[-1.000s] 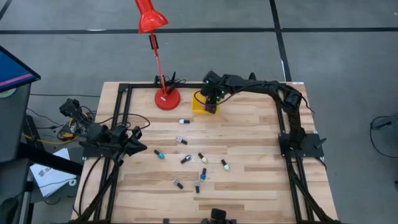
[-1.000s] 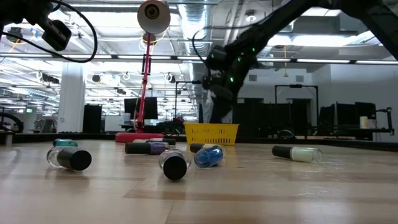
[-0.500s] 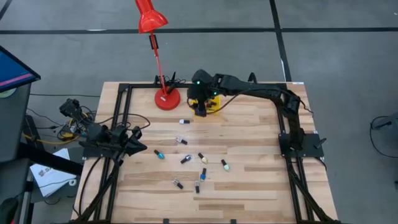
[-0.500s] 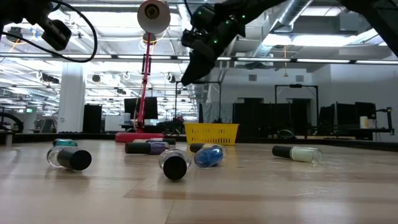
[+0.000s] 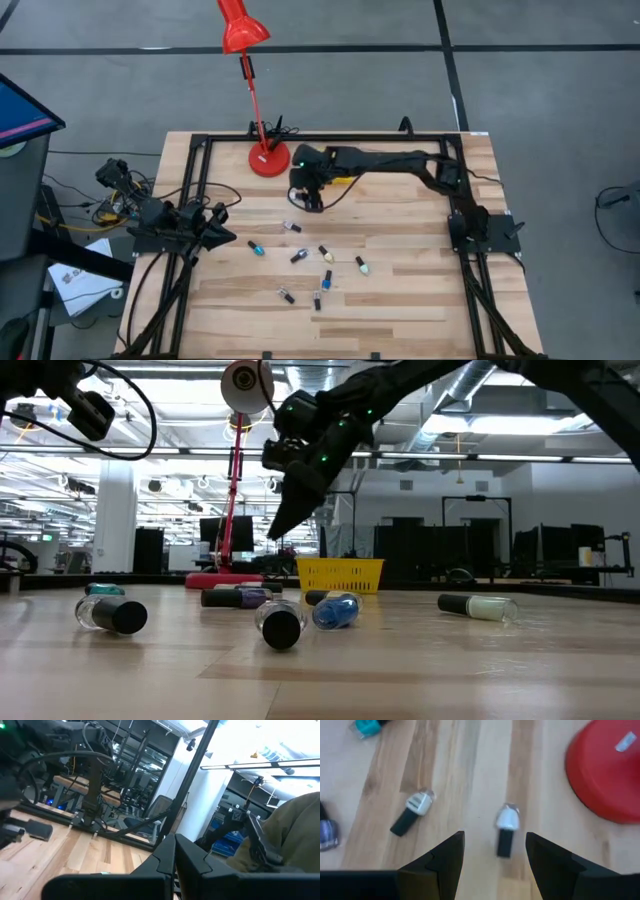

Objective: Pick & Place Nail Polish
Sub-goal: Put the top white nail polish bottle into the yellow bin

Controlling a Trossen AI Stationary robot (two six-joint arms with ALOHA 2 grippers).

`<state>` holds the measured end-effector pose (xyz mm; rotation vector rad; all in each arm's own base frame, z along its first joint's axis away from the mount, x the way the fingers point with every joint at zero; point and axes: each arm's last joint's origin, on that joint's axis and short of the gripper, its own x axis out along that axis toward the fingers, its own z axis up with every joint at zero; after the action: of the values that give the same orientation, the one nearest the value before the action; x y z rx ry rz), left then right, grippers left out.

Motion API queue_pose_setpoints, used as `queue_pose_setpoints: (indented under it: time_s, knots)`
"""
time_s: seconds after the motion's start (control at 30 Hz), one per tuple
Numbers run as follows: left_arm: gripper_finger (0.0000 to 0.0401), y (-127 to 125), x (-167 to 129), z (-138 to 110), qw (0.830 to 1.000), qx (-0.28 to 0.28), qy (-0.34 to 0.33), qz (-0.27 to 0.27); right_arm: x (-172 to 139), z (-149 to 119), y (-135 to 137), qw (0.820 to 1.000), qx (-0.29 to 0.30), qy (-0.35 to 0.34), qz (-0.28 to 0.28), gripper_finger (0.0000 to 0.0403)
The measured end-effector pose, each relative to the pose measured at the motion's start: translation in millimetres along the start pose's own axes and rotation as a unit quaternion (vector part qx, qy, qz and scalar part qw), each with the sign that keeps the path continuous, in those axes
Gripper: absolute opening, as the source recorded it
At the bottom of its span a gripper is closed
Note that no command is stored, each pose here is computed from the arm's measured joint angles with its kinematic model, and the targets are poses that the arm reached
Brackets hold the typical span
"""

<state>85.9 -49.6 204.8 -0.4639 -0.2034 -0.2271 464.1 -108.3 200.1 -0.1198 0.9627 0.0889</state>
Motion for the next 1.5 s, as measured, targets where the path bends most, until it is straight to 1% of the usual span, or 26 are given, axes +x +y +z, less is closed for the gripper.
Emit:
queue_pose_setpoints:
  time_s: [0.13,0.2,0.33,0.4,0.5,0.63,0.73,0.8,0.9,0.97,1.13,1.33,1.5]
  knots:
    - [0.0002,0,0,0,1.000,0.000,0.000,0.000,17,-6,2,1.000,0.008,0.016,0.007,0.0203]
    - [0.0002,0,0,0,1.000,0.000,0.000,0.000,19,-9,1,1.000,0.016,0.022,0.008,0.0201]
    - [0.0002,0,0,0,1.000,0.000,0.000,0.000,21,-4,-1,1.000,0.013,0.001,-0.006,0.0192]
    - [0.0002,0,0,0,1.000,0.000,0.000,0.000,24,-7,-1,1.000,0.013,0.007,-0.009,0.0186]
    - [0.0002,0,0,0,1.000,0.000,0.000,0.000,24,-4,-2,1.000,0.011,-0.005,-0.013,0.0180]
    - [0.0002,0,0,0,1.000,0.000,0.000,0.000,33,-11,-1,1.000,0.014,0.016,-0.008,0.0176]
    - [0.0002,0,0,0,1.000,0.000,0.000,0.000,41,-9,-3,1.000,0.013,0.001,-0.016,0.0177]
    - [0.0002,0,0,0,1.000,0.000,0.000,0.000,45,-17,-3,0.999,0.021,0.027,-0.015,0.0179]
    - [0.0002,0,0,0,1.000,0.000,0.000,0.000,53,-19,-7,0.999,0.022,0.022,-0.022,0.0181]
    - [0.0002,0,0,0,1.000,0.000,0.000,0.000,55,-23,-6,0.999,0.029,0.037,-0.018,0.0183]
    - [0.0002,0,0,0,1.000,0.000,0.000,0.000,63,-27,-5,0.998,0.034,0.046,-0.015,0.0180]
    - [0.0002,0,0,0,1.000,0.000,0.000,0.000,64,-29,-4,0.998,0.034,0.056,-0.011,0.0164]
    - [0.0002,0,0,0,1.000,0.000,0.000,0.000,64,-30,-4,0.998,0.035,0.060,-0.010,0.0129]
